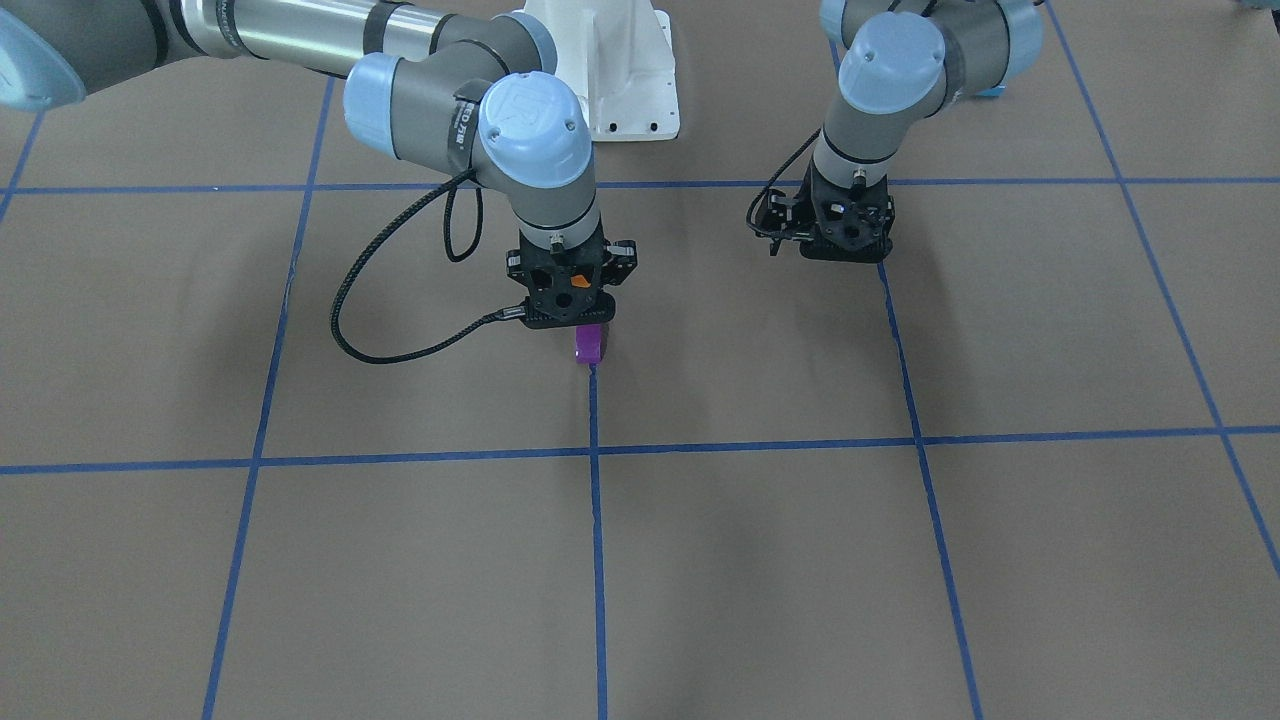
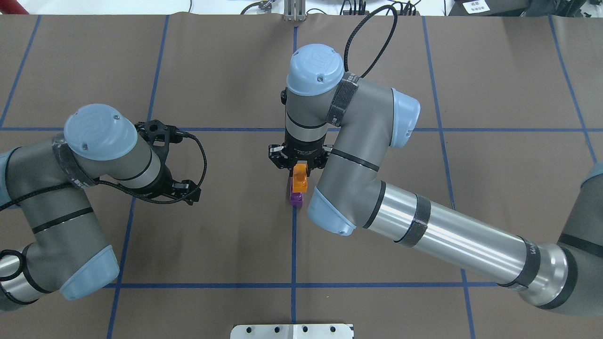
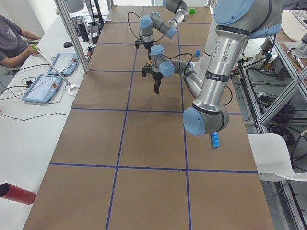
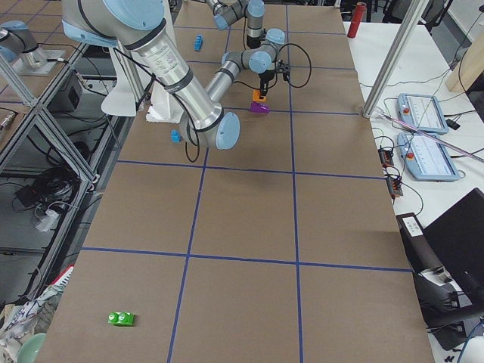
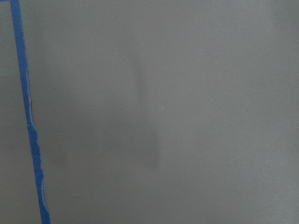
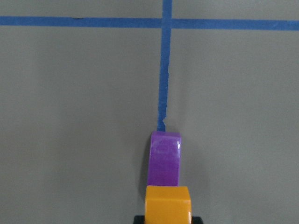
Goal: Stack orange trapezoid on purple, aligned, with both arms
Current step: 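Lower the orange block onto the purple block with the right gripper, aligning it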
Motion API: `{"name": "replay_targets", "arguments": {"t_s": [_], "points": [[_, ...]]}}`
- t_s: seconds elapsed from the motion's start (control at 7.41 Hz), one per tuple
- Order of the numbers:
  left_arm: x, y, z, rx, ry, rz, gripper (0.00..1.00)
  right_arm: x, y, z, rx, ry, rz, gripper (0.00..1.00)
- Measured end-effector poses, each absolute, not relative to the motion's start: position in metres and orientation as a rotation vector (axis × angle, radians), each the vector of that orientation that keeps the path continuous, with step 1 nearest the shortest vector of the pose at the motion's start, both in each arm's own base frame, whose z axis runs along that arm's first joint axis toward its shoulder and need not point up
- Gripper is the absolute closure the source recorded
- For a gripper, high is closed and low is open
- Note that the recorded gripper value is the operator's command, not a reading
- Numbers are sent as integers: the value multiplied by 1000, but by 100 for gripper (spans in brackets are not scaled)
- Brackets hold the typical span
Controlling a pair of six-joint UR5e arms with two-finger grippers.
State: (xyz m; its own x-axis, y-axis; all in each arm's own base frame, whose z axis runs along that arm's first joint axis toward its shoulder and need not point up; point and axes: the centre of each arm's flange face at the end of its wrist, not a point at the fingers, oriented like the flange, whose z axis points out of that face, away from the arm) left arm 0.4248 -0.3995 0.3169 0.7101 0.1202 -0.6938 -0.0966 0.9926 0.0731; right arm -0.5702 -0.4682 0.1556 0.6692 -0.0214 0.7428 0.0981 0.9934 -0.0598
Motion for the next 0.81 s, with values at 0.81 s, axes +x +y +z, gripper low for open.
{"name": "replay_targets", "arguments": {"t_s": [0.81], "points": [[426,-398,318,27,770,122,0,-589,-454,161,-79,-793,-78,100]]}}
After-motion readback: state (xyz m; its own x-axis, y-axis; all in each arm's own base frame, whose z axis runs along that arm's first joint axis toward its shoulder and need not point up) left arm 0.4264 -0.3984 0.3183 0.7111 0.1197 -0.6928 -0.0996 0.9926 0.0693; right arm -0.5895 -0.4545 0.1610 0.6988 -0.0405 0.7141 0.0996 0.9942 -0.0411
